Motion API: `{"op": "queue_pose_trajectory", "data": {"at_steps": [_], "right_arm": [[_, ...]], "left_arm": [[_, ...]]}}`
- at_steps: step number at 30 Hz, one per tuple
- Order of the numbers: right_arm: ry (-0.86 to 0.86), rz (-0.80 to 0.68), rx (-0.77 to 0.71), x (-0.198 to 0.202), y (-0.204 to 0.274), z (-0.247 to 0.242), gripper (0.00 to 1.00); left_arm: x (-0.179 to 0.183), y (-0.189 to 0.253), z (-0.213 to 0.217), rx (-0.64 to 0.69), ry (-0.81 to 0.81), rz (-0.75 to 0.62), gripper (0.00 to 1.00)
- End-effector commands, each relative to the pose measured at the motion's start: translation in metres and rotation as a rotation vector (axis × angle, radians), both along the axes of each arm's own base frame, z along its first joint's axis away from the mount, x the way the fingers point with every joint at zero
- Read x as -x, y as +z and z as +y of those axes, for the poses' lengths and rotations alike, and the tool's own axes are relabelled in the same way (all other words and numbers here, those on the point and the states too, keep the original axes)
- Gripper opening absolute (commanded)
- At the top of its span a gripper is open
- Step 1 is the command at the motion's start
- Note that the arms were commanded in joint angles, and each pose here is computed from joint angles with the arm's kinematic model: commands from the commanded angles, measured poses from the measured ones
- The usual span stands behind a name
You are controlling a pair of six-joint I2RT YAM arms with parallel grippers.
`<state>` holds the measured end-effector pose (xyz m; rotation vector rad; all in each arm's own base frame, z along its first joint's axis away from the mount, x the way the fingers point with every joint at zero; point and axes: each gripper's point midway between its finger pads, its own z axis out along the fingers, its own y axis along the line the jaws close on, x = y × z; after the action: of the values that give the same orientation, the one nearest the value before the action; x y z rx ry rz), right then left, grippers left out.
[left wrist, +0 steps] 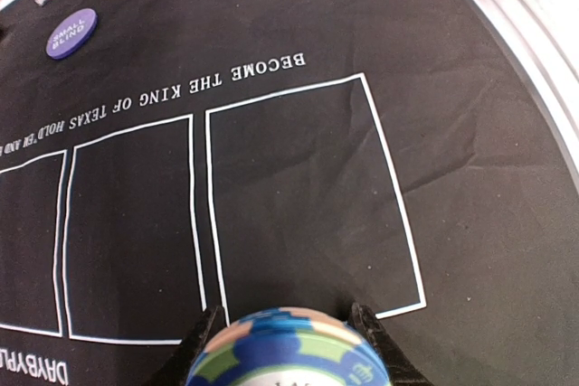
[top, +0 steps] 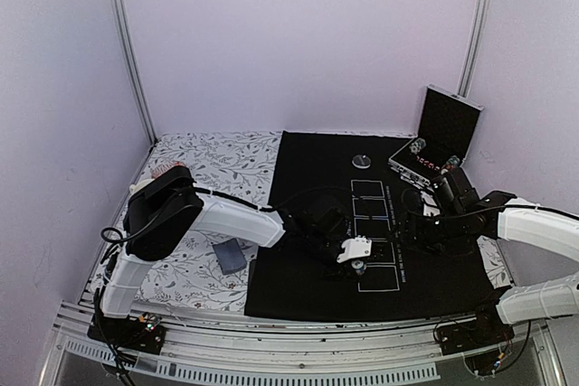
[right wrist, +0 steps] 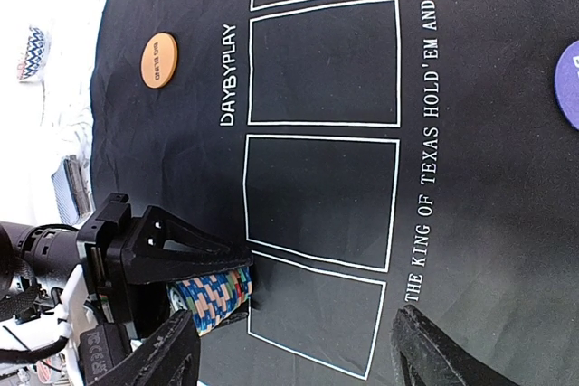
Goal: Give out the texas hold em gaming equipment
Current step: Place the poker chips pile on the poker table mat.
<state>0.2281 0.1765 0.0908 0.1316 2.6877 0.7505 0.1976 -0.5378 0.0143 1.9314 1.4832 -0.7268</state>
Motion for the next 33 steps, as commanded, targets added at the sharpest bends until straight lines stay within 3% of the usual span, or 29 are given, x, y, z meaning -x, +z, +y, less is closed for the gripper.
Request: {"op": "queue_pose_trajectory", "data": {"at_steps": [1, 14, 21, 28, 30, 32, 33], "right_arm": [[-0.006, -0.048, -0.002, -0.006, 0.014, -0.002, 0.74], [0.003, -0.055, -0.013, -0.007, 0.019, 0.001, 0.75], [0.006, -0.066, -0.015, -0.007, 0.024, 0.001, 0.76], [0.001, -0.095, 0.009, -0.009, 0.036, -0.004, 0.85], [-0.001, -0.107, 0.020, -0.010, 0.041, -0.006, 0.91], [-0.005, -0.117, 0.031, -0.011, 0.045, -0.009, 1.00], [-0.004, -0.119, 0.038, -0.011, 0.047, -0.010, 0.99]], "left_arm": [[0.000, -0.047, 0.028, -0.152, 0.026, 0.035, 0.35], [-0.001, -0.036, 0.025, -0.104, 0.029, 0.042, 0.50], [0.003, -0.028, 0.024, -0.078, 0.013, 0.044, 0.63], [0.013, 0.001, 0.022, -0.004, -0.026, 0.062, 0.84], [0.016, 0.013, 0.024, 0.029, -0.032, 0.056, 0.96], [0.019, 0.024, 0.027, 0.053, -0.035, 0.049, 0.98], [0.020, 0.029, 0.029, 0.063, -0.036, 0.050, 0.98]]}}
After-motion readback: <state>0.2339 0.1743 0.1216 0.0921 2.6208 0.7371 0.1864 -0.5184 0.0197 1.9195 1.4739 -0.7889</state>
